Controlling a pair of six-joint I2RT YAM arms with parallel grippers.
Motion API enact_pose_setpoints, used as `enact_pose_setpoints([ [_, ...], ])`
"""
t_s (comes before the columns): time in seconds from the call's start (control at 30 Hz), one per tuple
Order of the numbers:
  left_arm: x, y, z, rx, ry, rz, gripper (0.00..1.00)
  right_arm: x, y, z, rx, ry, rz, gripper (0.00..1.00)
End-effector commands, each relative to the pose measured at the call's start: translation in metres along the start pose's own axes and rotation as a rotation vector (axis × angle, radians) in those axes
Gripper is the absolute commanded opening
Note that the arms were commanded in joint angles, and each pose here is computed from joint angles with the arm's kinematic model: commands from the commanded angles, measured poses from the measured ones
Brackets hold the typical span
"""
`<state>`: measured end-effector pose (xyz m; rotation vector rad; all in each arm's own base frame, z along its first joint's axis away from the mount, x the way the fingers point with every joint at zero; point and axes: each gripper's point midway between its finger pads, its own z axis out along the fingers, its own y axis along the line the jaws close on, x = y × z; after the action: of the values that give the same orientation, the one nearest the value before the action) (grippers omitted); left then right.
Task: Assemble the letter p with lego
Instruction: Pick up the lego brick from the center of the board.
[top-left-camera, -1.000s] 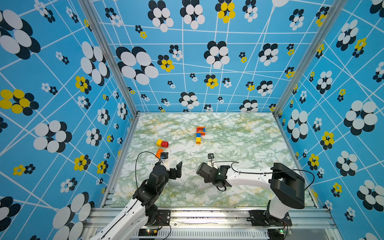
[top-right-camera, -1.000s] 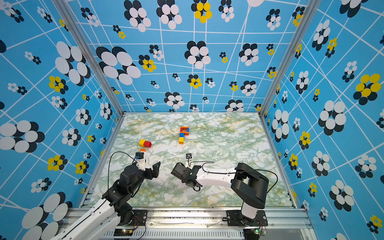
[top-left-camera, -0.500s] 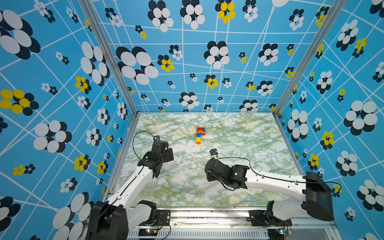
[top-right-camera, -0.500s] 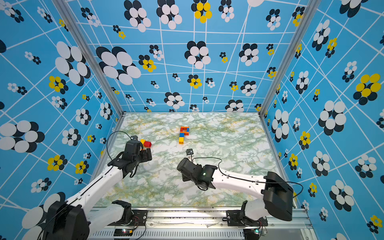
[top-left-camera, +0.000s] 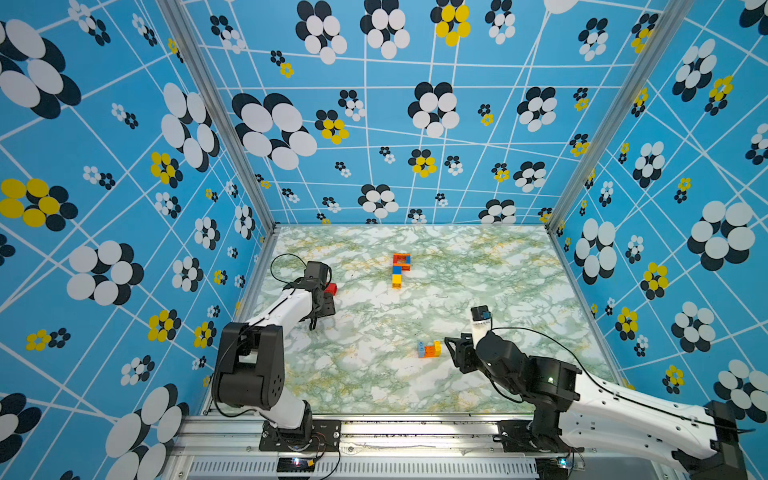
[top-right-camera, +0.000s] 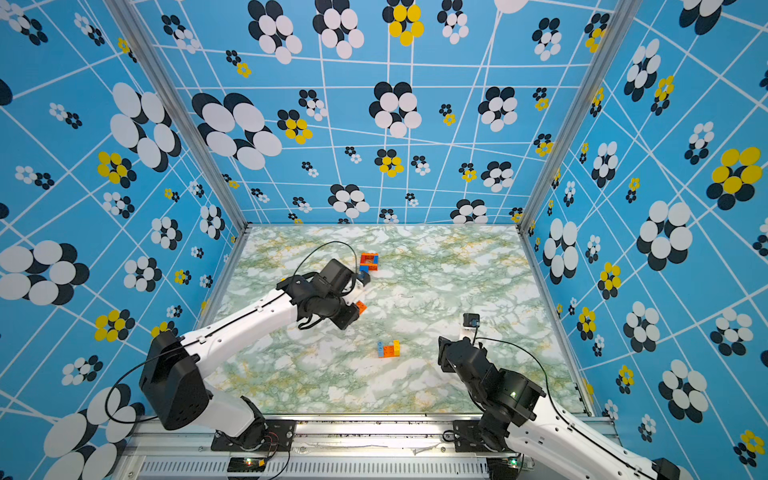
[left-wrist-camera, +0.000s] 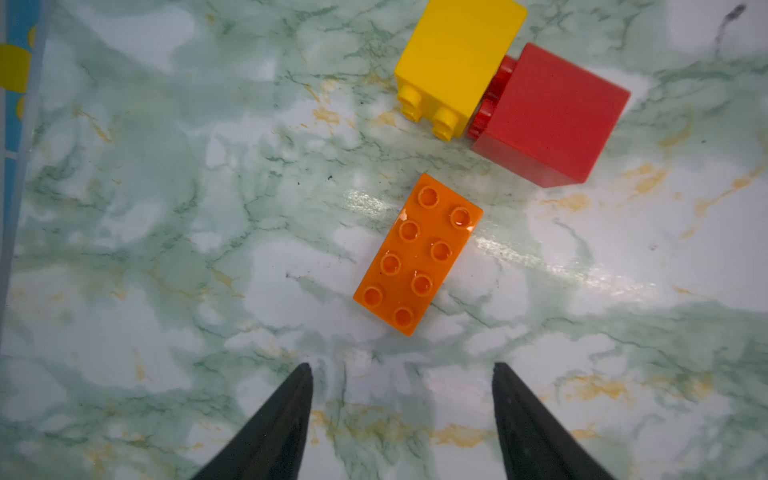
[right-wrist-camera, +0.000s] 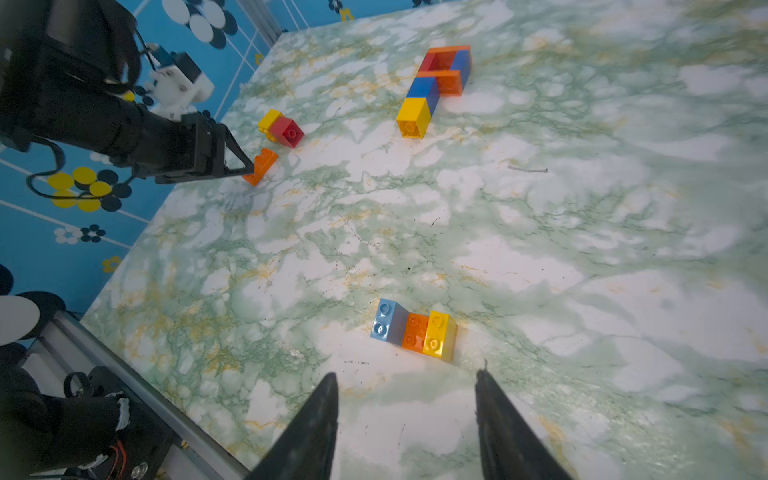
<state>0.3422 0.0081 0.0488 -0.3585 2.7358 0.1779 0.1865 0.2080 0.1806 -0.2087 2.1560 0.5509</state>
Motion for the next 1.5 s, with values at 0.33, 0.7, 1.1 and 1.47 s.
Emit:
enact_pose_setpoints([
  [0.33,-0.01,0.004,0.032,-0.021,0.134,0.025,0.61,0.016,-0.042,-0.011,0.086,-0.037,0.019,0.55],
  [0.7,-0.006,-0.017,0.045,0.086,0.191,0.021,0.4,0.019,-0.045,-0.008,0.096,-0.034,0.017,0.55],
  [1.1,0.021,-0.044,0.028,0.162,0.202,0.065,0.27,0.017,-0.049,-0.008,0.116,-0.043,0.006,0.56],
  [1.47,0.046,-0.133,-0.061,0.276,0.102,0.493,0.24,0.015,-0.097,-0.02,0.295,-0.033,0.039,0.62],
])
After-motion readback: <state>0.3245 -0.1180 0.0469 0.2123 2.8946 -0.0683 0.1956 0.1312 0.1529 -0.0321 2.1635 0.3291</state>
